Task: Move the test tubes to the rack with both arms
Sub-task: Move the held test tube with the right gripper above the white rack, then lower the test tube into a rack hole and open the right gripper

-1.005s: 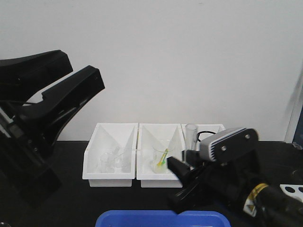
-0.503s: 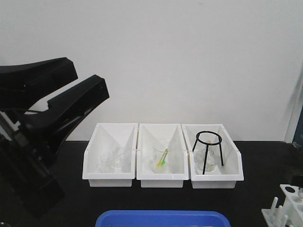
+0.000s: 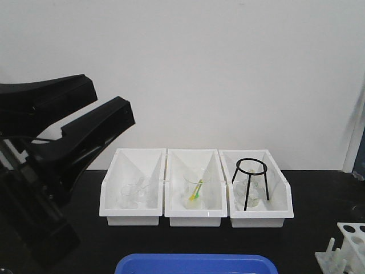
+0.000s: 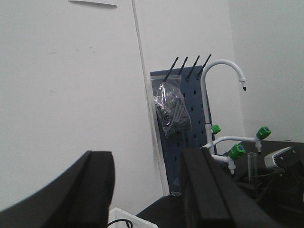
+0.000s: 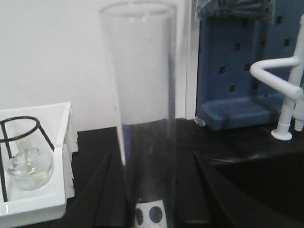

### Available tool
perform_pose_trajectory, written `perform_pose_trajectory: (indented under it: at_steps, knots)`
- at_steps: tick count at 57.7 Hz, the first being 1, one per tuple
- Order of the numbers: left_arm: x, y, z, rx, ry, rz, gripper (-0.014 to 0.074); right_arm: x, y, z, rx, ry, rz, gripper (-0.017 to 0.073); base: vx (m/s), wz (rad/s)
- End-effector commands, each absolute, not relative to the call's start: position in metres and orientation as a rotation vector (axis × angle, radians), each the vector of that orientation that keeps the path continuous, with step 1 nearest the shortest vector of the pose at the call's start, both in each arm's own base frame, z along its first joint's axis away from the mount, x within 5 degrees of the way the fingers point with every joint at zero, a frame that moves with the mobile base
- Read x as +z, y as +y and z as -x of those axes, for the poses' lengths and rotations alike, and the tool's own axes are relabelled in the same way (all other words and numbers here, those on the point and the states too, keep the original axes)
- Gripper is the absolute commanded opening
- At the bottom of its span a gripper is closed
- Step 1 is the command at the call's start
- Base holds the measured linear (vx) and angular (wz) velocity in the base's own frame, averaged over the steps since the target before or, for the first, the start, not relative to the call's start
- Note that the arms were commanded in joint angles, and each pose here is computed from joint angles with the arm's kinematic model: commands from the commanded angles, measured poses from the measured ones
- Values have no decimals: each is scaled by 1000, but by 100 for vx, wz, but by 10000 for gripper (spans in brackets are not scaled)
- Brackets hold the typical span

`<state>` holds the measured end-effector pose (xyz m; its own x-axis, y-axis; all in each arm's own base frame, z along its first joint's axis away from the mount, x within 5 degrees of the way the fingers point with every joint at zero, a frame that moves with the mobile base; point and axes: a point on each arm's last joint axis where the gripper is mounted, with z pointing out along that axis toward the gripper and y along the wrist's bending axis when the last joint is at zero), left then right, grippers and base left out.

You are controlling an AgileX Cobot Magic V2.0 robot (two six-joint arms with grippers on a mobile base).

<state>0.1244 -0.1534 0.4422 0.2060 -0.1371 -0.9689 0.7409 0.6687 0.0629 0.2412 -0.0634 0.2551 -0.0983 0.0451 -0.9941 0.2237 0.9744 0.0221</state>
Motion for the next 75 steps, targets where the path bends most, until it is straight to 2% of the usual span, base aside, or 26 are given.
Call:
perform_pose_trajectory:
  at_steps: [1, 12, 56, 75]
  knots:
    - [462, -146, -120, -677, 1133, -534, 435, 274, -65, -246, -141, 1507, -187, -6, 0, 0]
    - [462, -146, -120, -678, 1139, -541, 435, 267, -60, -253, -92, 1512, -129, -6, 0, 0]
    - [458, -148, -119, -684, 1167, -573, 435, 224, -64, -272, -43, 1668, -156, -6, 0, 0]
    - [456, -149, -119, -688, 1184, -589, 435, 190, -66, -284, -14, 1744, -166, -6, 0, 0]
